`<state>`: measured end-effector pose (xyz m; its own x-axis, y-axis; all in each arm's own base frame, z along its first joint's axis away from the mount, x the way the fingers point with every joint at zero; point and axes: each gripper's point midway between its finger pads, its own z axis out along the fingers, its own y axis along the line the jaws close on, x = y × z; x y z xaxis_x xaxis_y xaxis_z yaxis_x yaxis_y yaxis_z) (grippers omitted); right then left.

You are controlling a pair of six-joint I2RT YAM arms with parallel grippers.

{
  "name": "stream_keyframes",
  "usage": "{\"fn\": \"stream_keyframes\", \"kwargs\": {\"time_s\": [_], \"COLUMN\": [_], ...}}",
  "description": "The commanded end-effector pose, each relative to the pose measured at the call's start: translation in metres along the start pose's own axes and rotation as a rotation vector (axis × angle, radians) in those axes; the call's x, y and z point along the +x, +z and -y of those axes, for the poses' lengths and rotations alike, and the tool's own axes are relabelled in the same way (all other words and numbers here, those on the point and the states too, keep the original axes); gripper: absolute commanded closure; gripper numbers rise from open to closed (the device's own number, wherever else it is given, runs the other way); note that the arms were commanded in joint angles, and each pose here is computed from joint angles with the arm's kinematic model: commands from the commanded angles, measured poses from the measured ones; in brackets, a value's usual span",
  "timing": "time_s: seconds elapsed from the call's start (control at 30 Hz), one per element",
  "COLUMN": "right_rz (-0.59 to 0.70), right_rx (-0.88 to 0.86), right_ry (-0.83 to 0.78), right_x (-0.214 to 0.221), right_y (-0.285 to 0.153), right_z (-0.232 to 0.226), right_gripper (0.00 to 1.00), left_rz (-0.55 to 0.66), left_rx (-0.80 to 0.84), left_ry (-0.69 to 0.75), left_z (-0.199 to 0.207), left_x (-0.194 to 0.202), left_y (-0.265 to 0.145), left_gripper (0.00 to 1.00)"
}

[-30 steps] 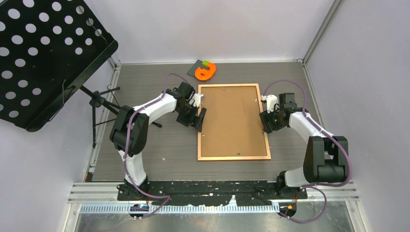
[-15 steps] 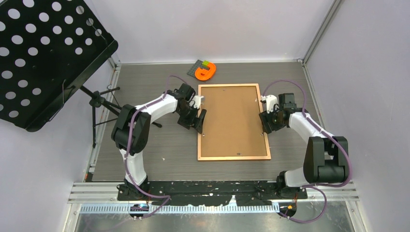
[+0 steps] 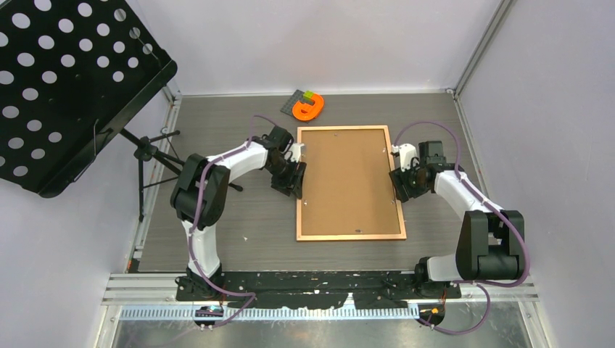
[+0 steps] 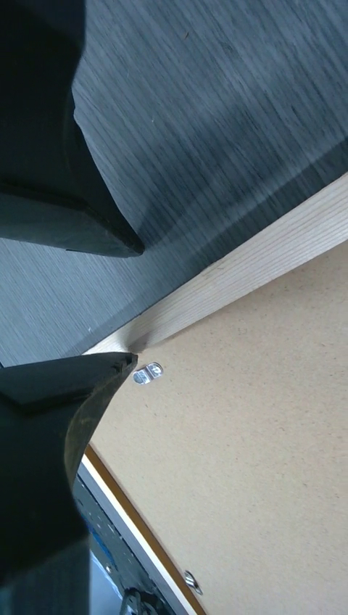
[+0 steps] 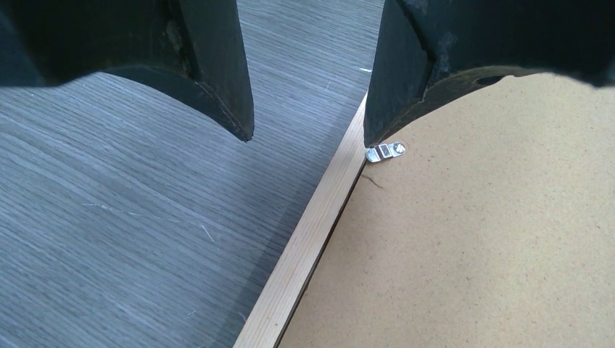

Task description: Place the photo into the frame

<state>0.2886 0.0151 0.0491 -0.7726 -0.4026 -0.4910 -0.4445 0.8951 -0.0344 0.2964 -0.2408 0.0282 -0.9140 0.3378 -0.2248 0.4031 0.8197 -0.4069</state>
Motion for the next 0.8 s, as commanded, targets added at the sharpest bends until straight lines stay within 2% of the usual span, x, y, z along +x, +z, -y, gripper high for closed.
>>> {"fn": "stream_keyframes", "kwargs": {"time_s": [0.0, 0.3, 0.77], "right_rz": [0.014, 0.005, -0.031], "right_rx": [0.002, 0.008, -0.022], "right_ry": [-0.033, -0.04, -0.047], "right_x": [-0.001, 0.002, 0.014], "right_y": [-0.006, -0.006, 0.004], "right_z": [-0.002, -0.001, -0.006], "right_gripper": [0.37, 0.38, 0.39], "left_rz": [0.012, 0.012, -0.005], "left_rx": [0.011, -0.031, -0.068], "left_ry": [-0.019, -0.075, -0.133], "left_z": [0.004, 0.001, -0.008], "left_x": [-0.004, -0.002, 0.007], "left_y": [0.013, 0.021, 0.029], "left_gripper": [0.48, 0.56, 0.8]}}
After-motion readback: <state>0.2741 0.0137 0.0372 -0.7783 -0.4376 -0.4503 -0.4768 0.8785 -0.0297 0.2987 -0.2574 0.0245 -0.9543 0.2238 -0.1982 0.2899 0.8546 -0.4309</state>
